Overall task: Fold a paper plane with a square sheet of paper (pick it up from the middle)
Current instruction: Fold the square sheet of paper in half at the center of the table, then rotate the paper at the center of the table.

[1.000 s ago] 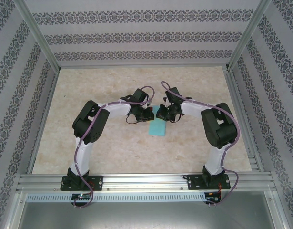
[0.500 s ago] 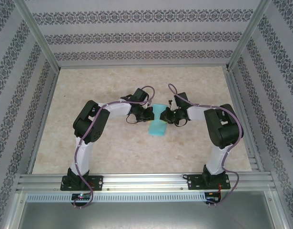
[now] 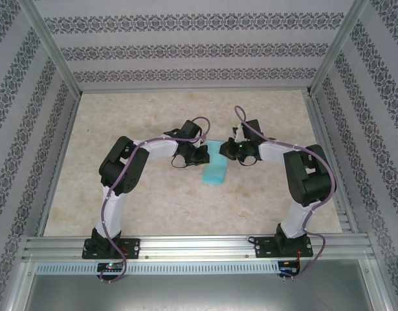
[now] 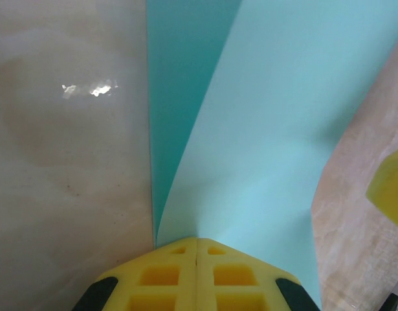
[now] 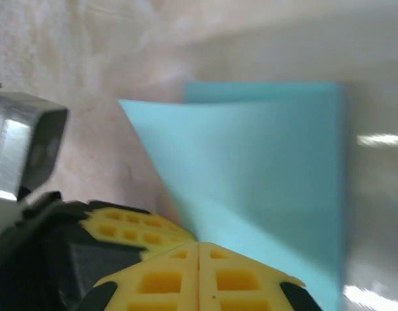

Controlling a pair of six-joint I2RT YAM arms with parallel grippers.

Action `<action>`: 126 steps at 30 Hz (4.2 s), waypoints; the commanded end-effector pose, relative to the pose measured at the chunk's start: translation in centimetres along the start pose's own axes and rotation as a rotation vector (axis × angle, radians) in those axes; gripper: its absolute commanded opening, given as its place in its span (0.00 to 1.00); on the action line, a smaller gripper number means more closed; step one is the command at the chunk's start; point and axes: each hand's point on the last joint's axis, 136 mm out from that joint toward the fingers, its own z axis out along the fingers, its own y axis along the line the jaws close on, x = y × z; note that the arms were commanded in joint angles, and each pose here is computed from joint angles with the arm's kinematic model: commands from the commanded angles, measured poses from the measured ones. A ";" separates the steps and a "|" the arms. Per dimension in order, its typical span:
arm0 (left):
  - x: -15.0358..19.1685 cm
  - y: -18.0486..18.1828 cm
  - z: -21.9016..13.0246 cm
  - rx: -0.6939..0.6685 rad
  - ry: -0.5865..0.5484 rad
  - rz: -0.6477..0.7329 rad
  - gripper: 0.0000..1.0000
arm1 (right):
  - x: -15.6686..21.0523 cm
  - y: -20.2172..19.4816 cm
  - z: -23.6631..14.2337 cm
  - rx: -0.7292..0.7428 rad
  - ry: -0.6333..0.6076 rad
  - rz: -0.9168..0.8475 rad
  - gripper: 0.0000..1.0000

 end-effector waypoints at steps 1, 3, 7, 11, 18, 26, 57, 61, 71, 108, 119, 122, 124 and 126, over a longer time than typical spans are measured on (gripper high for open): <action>5.8 8.4 2.6 -0.275 0.172 -0.124 0.00 | -0.6 -0.4 1.9 0.002 0.004 0.020 0.03; 5.9 8.5 2.6 -0.278 0.175 -0.126 0.00 | -1.1 -1.0 2.3 0.004 -0.006 0.034 0.02; 6.3 8.9 2.6 -0.287 0.186 -0.132 0.00 | -1.9 -3.5 2.6 0.036 -0.026 0.078 0.01; 6.9 9.2 2.5 -0.292 0.196 -0.139 0.00 | -2.7 -5.9 2.3 0.070 -0.050 0.114 0.00; 7.6 9.7 2.6 -0.295 0.207 -0.143 0.00 | -6.5 -7.4 0.6 0.098 -0.157 0.137 0.00; 7.2 9.4 2.5 -0.288 0.200 -0.139 0.00 | -7.3 -1.6 -1.7 -0.059 -0.213 0.044 0.02; 7.4 10.0 2.9 -0.308 0.199 -0.157 0.00 | 8.2 -1.4 -1.4 -0.015 0.160 0.059 0.03; 7.4 9.9 2.9 -0.307 0.199 -0.154 0.00 | 8.0 0.0 -0.9 -0.027 0.161 0.011 0.03; 7.5 10.2 3.0 -0.320 0.198 -0.164 0.00 | 11.4 -3.6 -0.1 0.045 0.225 0.066 0.03; -1.2 -2.6 -2.5 -0.017 0.035 0.079 0.16 | 8.2 -2.4 0.2 0.186 0.070 0.070 0.04; -3.4 0.2 -9.7 -0.067 -0.212 -0.055 0.25 | 9.6 -2.4 1.0 0.286 -0.084 0.267 0.05; -2.3 2.1 -10.8 -0.055 -0.244 -0.109 0.25 | 9.8 -0.7 2.1 0.270 -0.105 0.294 0.05; -1.0 2.9 -11.2 -0.035 -0.251 -0.126 0.25 | 10.1 0.8 3.4 0.244 -0.098 0.311 0.05; 0.3 3.2 -11.4 -0.019 -0.249 -0.128 0.25 | 10.2 2.3 4.6 0.200 -0.107 0.332 0.05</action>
